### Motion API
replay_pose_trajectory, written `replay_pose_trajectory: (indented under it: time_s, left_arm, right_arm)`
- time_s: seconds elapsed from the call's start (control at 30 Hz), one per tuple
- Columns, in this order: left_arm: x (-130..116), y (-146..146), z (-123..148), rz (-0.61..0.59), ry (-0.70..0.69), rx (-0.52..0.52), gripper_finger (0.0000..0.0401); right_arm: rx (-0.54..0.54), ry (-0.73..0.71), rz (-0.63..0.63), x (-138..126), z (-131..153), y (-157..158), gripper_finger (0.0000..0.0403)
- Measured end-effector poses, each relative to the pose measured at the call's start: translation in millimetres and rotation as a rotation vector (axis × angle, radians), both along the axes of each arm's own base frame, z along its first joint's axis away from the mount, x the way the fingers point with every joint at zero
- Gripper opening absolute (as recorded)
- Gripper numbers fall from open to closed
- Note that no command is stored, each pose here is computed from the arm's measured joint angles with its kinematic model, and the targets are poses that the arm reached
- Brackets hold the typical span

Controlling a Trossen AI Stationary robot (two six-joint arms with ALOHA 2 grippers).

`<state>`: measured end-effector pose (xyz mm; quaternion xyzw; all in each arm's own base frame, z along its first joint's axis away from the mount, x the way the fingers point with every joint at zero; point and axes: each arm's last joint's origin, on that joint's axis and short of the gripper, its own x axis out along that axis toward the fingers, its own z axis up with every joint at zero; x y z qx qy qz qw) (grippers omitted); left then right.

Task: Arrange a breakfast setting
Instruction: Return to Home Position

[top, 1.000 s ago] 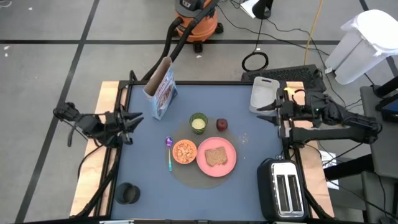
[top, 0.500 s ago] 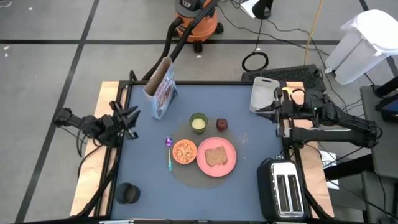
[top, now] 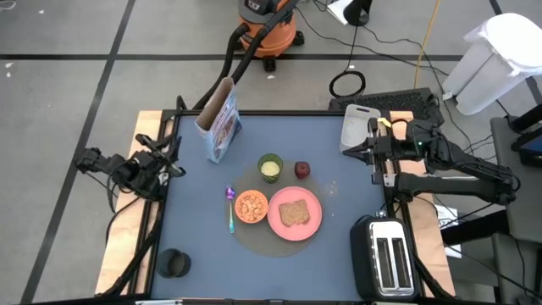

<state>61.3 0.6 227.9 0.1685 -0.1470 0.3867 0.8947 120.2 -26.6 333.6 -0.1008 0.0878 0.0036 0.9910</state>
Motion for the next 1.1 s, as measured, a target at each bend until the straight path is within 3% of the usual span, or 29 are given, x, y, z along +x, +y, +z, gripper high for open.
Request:
replay_pose_trajectory:
  time_s: [0.1, 0.4, 0.73, 0.97, 1.1]
  left_arm:
    - [2, -2, -4, -0.001, 0.043, -0.045, 0.0096]
    - [14, -17, -25, -0.194, 0.157, -0.106, 0.0062]
    - [12, -29, -26, -0.357, 0.152, -0.132, 0.0019]
    - [11, -41, -34, -0.611, 0.127, -0.225, 0.0004]
    - [12, -44, -40, -0.667, 0.119, -0.342, 0.0005]
  right_arm:
    - [0.008, -0.008, 0.028, 4, 0, -2, 0.0001]
    - [0.04, 0.027, 0.086, 21, -5, -11, 0.0001]
    - [0.087, 0.051, 0.136, 30, -11, -25, 0.0]
    - [0.09, 0.053, 0.129, 29, -11, -27, 0.0]
    - [0.09, 0.055, 0.13, 29, -12, -26, 0.0]
